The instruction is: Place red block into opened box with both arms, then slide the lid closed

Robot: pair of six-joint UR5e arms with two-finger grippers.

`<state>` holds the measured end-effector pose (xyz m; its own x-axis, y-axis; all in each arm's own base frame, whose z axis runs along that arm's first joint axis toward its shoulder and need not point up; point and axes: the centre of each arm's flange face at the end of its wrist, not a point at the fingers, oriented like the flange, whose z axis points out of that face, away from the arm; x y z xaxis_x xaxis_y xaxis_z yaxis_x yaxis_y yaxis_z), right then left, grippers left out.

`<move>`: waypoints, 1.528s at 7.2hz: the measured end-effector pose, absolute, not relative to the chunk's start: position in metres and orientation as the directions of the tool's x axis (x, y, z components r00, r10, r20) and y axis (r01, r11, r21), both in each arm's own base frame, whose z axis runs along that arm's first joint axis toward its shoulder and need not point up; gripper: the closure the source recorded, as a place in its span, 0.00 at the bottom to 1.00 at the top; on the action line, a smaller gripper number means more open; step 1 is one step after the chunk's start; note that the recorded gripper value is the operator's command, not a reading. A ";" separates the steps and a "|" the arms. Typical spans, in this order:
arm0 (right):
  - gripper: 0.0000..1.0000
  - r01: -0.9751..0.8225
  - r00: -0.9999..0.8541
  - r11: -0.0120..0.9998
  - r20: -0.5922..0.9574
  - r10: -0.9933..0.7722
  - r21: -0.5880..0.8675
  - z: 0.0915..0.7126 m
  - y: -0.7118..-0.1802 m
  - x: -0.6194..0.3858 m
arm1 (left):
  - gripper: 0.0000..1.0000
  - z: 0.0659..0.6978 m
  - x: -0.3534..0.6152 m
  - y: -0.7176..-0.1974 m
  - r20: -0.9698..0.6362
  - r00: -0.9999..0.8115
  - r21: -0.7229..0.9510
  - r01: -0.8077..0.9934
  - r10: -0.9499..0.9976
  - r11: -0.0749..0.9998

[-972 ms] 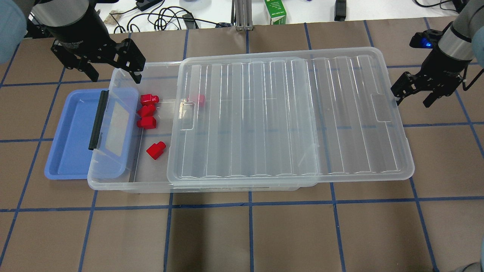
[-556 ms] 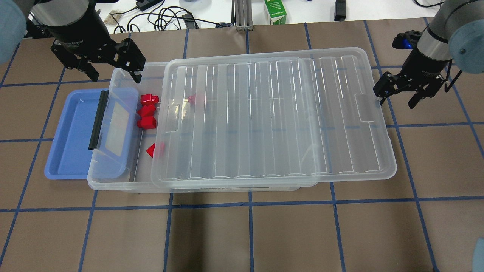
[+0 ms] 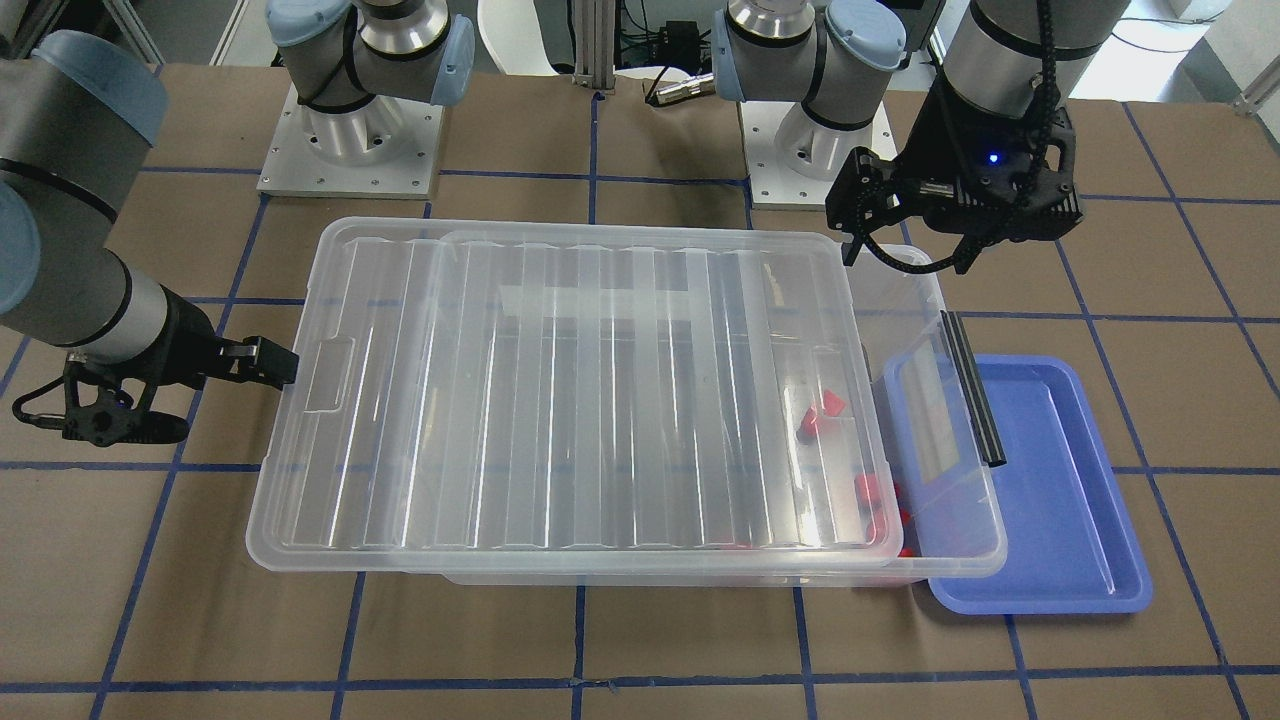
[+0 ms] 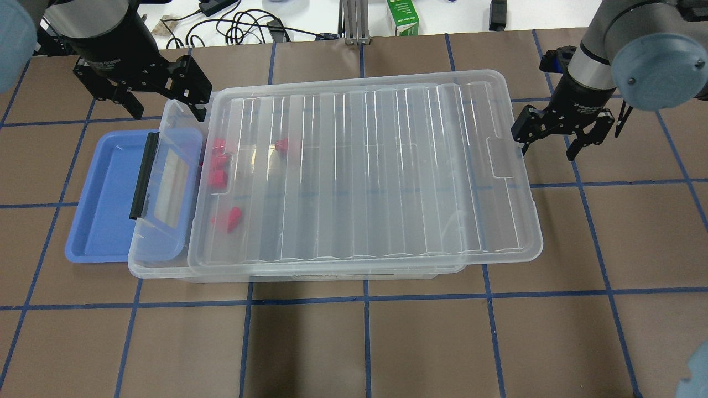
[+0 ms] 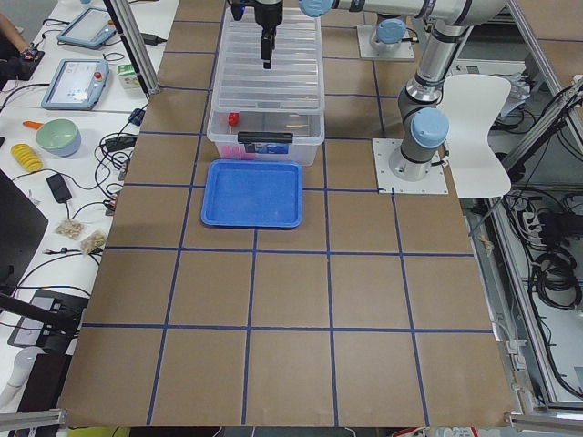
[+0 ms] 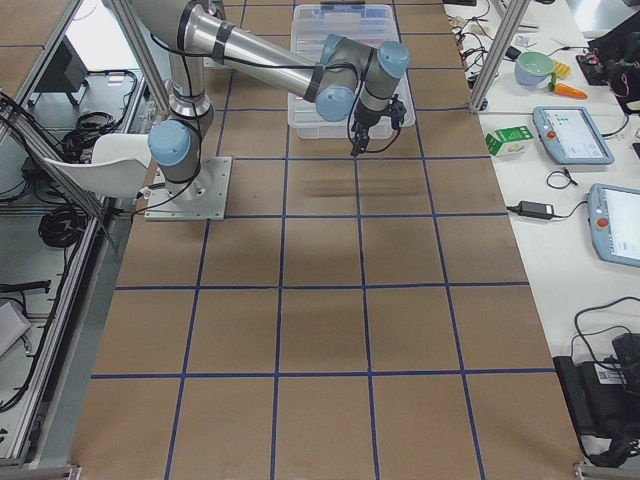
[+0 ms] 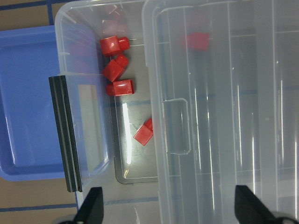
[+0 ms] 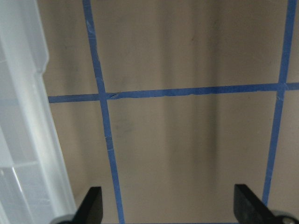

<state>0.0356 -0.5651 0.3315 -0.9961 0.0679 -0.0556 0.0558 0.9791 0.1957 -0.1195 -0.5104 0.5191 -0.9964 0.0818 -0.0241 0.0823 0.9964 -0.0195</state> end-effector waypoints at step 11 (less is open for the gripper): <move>0.00 0.141 -0.988 0.975 -0.044 0.151 0.174 0.333 -0.563 0.093 | 0.00 0.518 -0.120 -0.510 -0.024 -0.996 -0.018 0.084 0.083 0.996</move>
<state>0.0931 -0.5633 0.3331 -0.9876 0.1509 -0.0438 0.1412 0.9747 0.1735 -0.1203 -0.5100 0.5183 -0.9962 0.0834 -0.0240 0.0838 0.9963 -0.0177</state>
